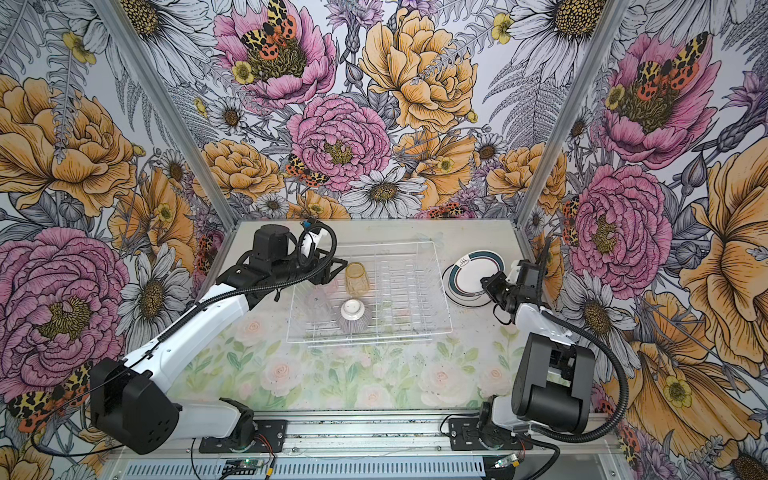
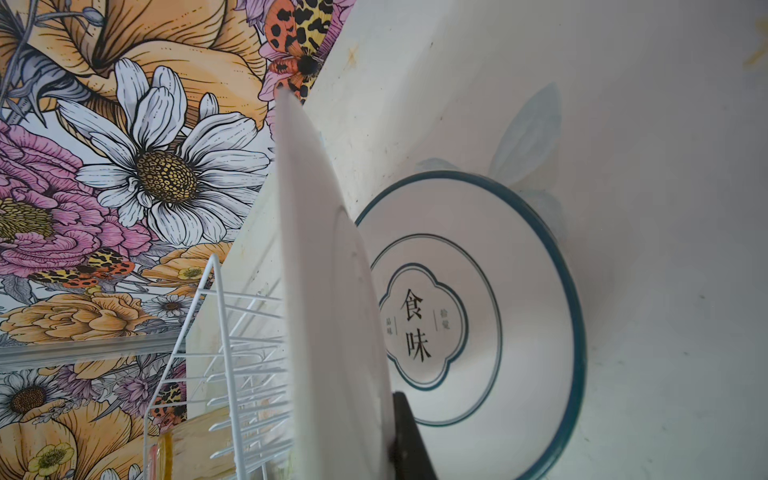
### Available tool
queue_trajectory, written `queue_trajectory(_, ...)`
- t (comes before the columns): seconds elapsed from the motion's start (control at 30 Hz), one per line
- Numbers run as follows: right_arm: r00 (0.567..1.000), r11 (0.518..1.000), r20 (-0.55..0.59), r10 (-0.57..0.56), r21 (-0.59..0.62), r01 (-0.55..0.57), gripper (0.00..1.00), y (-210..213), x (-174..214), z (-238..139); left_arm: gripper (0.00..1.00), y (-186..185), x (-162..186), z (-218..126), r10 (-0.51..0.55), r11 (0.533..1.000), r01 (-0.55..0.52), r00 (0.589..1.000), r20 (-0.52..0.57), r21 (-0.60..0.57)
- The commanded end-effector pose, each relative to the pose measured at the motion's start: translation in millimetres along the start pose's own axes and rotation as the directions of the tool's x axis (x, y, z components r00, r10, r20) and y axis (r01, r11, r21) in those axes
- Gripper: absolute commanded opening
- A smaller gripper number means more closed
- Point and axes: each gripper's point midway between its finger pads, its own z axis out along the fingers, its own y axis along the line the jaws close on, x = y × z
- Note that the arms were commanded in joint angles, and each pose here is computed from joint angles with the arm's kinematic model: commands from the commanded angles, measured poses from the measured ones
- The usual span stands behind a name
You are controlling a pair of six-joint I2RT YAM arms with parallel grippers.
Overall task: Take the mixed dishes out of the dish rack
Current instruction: 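Lower the red-and-green-rimmed plate onto the plate stack with the right gripper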
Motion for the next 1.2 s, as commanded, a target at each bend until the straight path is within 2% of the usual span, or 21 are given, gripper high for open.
queue_trajectory(0.0,0.999,0.999,0.019,-0.034,-0.021,0.035,0.00,3.9,-7.8,1.6,0.68,5.7,0.0,2.0,0.014,1.000,-0.014,1.000,-0.002,-0.008)
queue_trajectory(0.7,0.998,1.000,-0.056,0.002,0.029,0.000,0.01,-23.3,8.3,22.0,0.68,6.9,6.3,4.2,0.008,1.000,-0.008,1.000,-0.017,0.002)
queue_trajectory(0.93,0.998,0.998,-0.066,-0.024,0.063,0.028,0.23,-25.3,9.8,16.5,0.68,7.5,7.9,4.1,0.006,1.000,-0.006,1.000,-0.019,0.005)
queue_trajectory(1.17,0.996,0.991,-0.063,-0.061,0.112,0.068,0.36,-25.8,9.1,4.3,0.68,7.7,9.4,5.6,0.003,1.000,-0.003,1.000,-0.021,0.013)
